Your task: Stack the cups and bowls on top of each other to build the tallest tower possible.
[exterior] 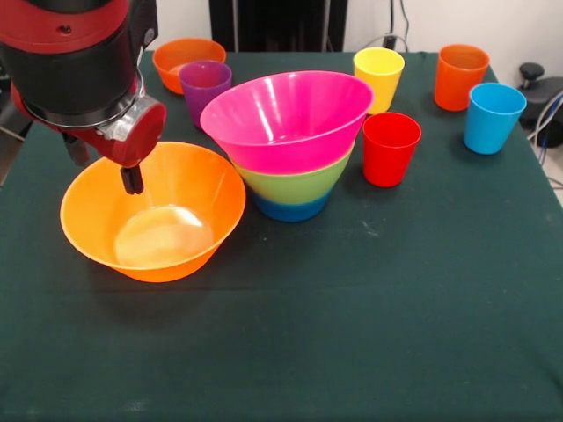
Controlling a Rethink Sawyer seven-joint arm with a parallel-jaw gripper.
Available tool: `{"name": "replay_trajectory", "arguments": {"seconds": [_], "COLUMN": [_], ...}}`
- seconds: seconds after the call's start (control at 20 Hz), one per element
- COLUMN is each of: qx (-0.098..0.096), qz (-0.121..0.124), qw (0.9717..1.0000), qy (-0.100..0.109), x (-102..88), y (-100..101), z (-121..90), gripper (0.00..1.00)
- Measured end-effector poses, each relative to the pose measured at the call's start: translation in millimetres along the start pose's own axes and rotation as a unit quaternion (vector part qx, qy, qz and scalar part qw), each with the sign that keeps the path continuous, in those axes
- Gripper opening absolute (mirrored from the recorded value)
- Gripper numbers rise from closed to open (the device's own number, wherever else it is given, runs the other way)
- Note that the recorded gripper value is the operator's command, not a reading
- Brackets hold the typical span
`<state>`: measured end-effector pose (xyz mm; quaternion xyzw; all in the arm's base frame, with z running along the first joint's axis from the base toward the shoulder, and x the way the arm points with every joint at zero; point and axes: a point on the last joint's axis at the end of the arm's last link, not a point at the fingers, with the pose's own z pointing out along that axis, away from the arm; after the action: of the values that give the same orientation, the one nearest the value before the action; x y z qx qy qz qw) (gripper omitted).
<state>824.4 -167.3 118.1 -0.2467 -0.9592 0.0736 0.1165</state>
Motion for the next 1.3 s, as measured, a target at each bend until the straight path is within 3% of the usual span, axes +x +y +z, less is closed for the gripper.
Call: {"name": "replay_trajectory", "arguments": {"seconds": [0.55,1.3], "qx": [0.002,0.002], "qz": [-0.002,-0.002], "qw": [0.9999,0.9999], "qy": [0.013,0.011], "x": [1.0,0.6], "y": [4,3], "z": [23,20], "gripper": [1.00,1.00]}}
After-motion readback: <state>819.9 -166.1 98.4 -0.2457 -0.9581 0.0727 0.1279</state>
